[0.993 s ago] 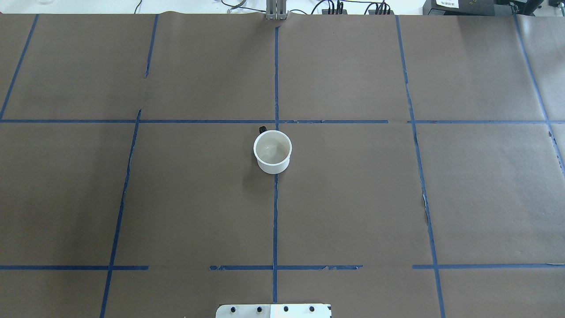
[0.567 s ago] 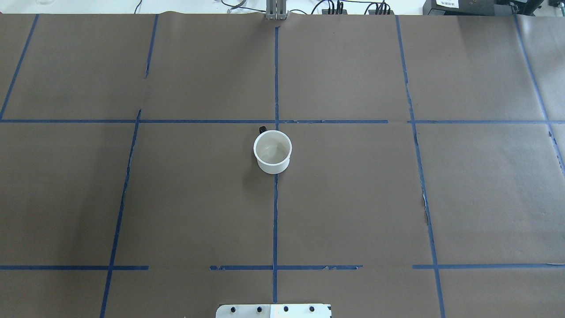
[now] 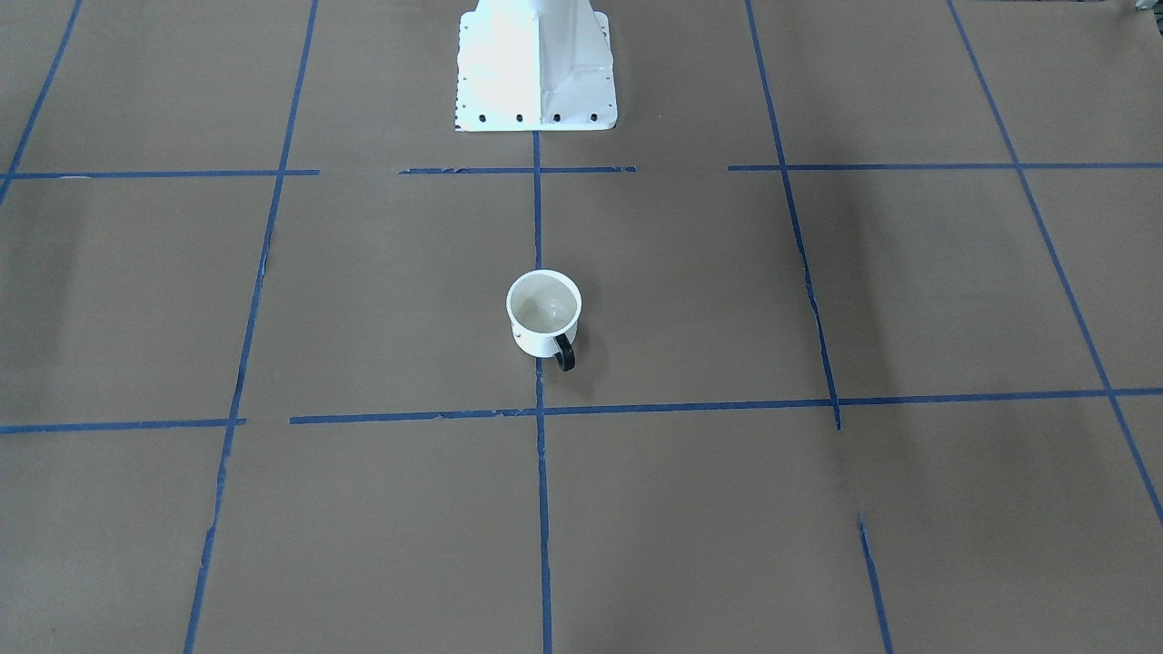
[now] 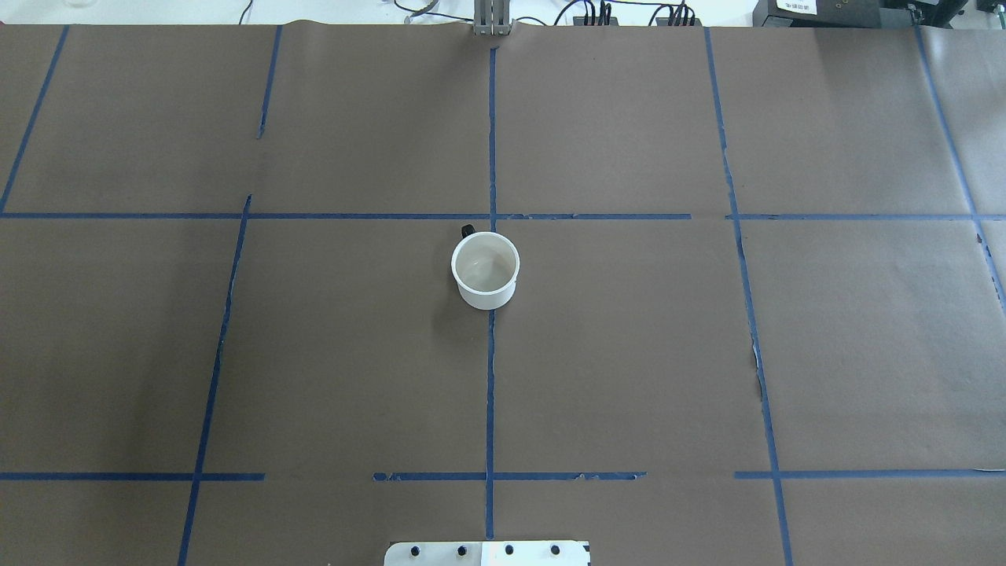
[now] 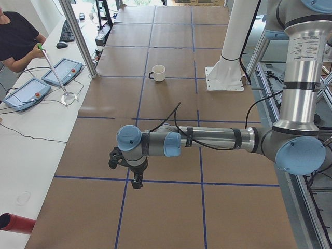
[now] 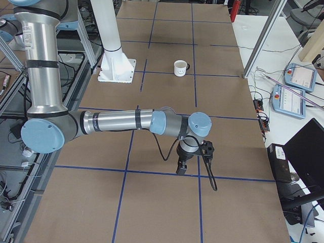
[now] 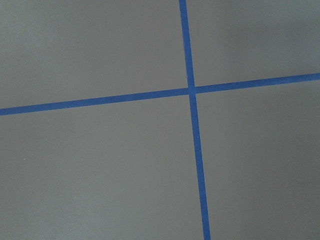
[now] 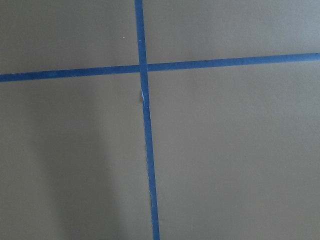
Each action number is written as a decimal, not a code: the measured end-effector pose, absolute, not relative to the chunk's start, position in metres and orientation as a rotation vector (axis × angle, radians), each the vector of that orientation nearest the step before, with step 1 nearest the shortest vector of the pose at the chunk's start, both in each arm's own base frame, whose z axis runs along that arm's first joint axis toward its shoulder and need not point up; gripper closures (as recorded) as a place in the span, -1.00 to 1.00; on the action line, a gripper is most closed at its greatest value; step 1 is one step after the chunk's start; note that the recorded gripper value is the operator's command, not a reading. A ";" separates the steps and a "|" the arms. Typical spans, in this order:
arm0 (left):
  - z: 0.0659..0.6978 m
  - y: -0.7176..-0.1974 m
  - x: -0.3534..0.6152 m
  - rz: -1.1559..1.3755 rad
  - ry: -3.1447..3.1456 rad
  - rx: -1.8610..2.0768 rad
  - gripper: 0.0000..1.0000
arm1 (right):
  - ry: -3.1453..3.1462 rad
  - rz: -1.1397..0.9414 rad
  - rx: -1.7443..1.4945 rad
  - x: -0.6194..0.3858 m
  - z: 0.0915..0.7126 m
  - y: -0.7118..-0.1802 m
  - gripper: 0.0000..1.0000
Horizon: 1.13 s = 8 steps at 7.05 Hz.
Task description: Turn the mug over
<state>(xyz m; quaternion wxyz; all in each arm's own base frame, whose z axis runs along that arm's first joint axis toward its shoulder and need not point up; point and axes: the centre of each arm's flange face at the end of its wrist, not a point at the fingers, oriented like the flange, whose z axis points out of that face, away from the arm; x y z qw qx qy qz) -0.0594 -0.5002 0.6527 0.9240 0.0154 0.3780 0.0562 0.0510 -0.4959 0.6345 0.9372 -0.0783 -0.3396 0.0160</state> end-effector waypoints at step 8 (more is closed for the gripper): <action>0.649 -0.500 -0.061 0.119 0.777 0.040 -1.00 | -0.694 0.033 -0.160 0.051 0.634 -0.496 -1.00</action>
